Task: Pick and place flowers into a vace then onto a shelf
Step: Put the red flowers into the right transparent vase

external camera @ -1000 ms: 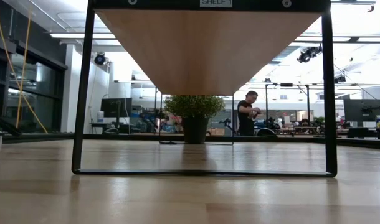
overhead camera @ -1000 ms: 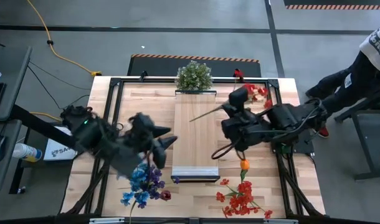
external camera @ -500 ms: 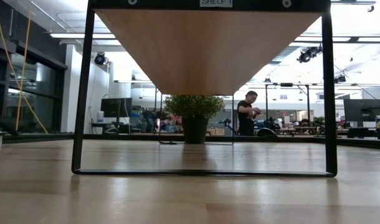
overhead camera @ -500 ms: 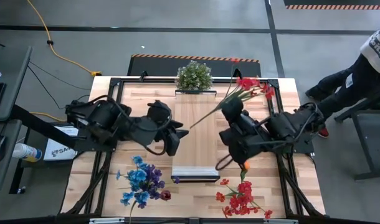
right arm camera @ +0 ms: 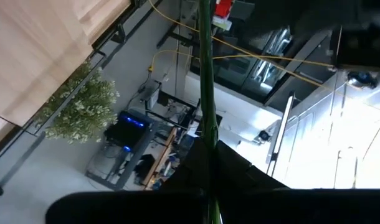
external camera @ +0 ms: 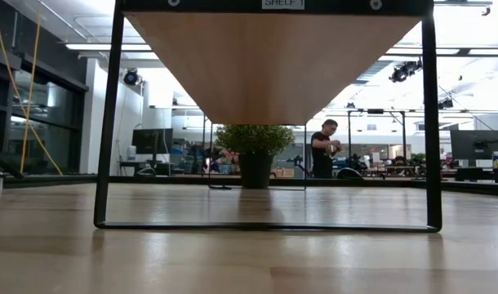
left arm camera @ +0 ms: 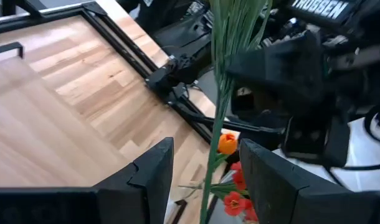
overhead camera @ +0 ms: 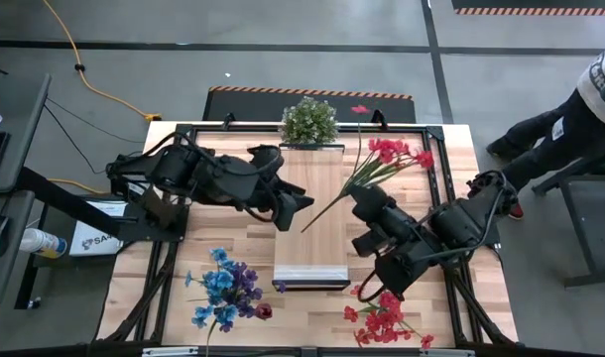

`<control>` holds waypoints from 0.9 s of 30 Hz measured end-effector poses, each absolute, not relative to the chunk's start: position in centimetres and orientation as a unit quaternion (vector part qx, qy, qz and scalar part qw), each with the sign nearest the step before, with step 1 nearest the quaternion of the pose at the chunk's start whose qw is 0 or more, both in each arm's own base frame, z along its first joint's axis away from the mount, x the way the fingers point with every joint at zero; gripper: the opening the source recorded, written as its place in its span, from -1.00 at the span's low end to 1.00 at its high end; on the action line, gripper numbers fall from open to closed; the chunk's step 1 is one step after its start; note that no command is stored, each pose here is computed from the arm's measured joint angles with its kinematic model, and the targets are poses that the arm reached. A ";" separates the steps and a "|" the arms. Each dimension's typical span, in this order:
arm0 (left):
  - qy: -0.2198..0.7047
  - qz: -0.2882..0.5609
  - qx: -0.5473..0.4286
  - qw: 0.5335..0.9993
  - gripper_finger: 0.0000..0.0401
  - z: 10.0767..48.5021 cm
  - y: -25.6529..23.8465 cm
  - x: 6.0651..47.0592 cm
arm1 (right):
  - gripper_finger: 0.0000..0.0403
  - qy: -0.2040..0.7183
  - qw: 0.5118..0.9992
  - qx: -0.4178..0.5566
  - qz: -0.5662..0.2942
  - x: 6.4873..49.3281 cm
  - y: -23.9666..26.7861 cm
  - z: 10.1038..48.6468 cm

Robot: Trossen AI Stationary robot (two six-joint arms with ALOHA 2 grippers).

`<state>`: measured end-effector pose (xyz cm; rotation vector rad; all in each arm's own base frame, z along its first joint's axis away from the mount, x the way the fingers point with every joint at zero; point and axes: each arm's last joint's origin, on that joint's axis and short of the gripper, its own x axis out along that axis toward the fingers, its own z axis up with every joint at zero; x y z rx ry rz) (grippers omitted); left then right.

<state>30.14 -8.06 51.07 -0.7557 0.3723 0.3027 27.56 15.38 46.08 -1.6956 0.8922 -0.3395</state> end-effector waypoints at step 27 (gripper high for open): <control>0.210 0.128 -0.413 0.877 0.08 49.7 -8.4 32.1 | -1.00 0.366 0.551 -0.732 -0.160 29.8 15.4 46.9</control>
